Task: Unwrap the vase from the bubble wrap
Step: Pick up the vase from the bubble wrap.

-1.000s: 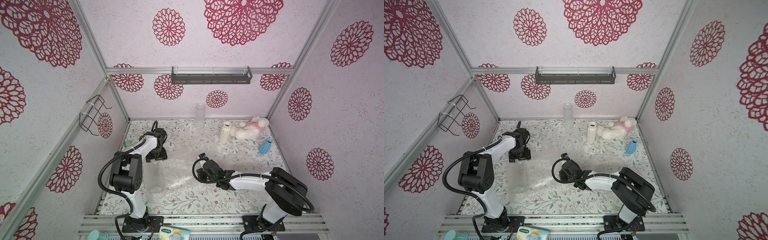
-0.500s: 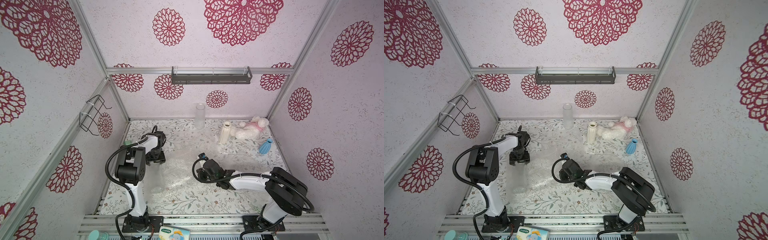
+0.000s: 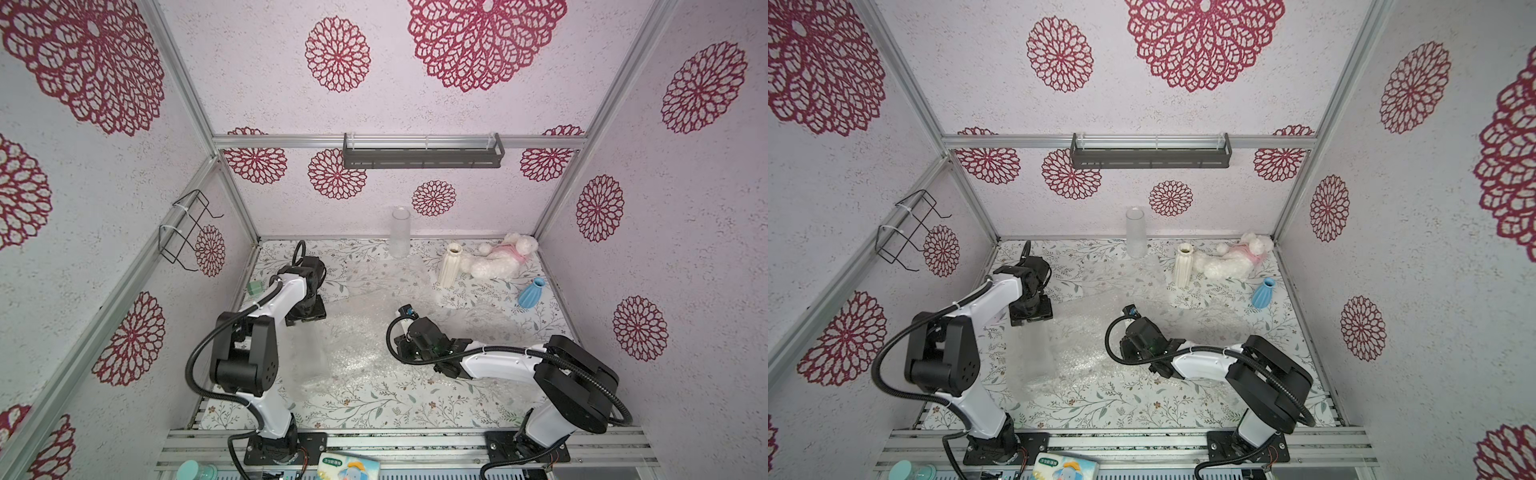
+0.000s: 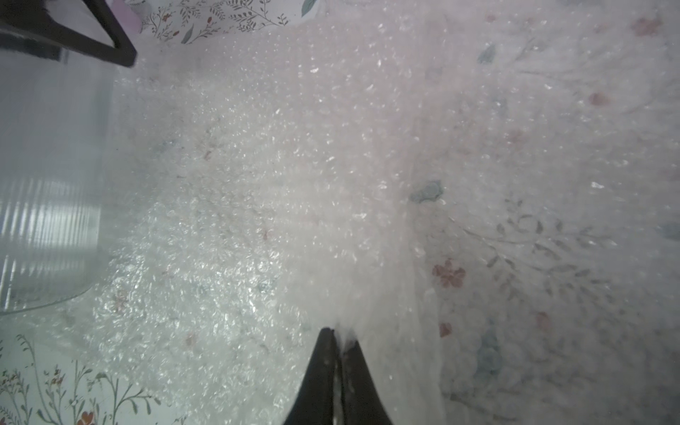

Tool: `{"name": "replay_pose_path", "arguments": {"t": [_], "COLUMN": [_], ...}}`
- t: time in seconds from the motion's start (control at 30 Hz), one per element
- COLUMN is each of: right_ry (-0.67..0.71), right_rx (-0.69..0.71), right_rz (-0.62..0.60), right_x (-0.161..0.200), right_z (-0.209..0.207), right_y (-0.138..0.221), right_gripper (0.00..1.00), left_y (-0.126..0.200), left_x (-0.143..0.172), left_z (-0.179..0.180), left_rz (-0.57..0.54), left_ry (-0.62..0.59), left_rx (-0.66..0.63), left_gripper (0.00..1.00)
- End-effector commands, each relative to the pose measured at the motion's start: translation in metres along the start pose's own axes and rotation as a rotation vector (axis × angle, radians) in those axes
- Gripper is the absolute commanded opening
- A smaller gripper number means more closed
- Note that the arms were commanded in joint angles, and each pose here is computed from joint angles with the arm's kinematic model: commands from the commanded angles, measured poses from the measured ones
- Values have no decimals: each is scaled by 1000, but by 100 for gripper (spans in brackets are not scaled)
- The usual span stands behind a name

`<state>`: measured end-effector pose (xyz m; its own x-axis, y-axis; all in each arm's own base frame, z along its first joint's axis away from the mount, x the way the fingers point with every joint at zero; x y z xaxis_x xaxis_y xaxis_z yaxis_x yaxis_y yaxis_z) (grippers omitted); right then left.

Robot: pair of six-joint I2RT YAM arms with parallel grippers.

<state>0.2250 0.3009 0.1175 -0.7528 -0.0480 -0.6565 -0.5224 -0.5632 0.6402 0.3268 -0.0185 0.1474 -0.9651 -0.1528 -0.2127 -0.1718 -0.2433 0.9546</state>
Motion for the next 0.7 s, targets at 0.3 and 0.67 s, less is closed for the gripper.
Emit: {"name": "replay_pose_path", "arguments": {"t": [0.3,0.67], "right_ry": [11,36], "right_rx": [23,36], "right_rz": [-90,-116], "right_x": [-14,-12], "right_z": [-5,-11], "right_y": [23,29], "right_gripper": [10,11], "left_y": [91,128], "left_x": [40,71], "left_z": [21,29], "left_rz": [-381,-504], "left_ry": [175,166], "left_rx": [100,141], "left_gripper": [63,62]}}
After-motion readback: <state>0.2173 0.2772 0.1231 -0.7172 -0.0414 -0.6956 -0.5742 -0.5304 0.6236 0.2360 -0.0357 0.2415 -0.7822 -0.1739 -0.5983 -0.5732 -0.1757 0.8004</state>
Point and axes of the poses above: each gripper's point midway between its finger pads, its own y axis back along the fingers, its own z axis along the line the jaws close on, x = y × z, the point moved 6 cm from there along y, back along the fingers, and after that the axes turned 10 degrees about -y, right-handed, at the moved point
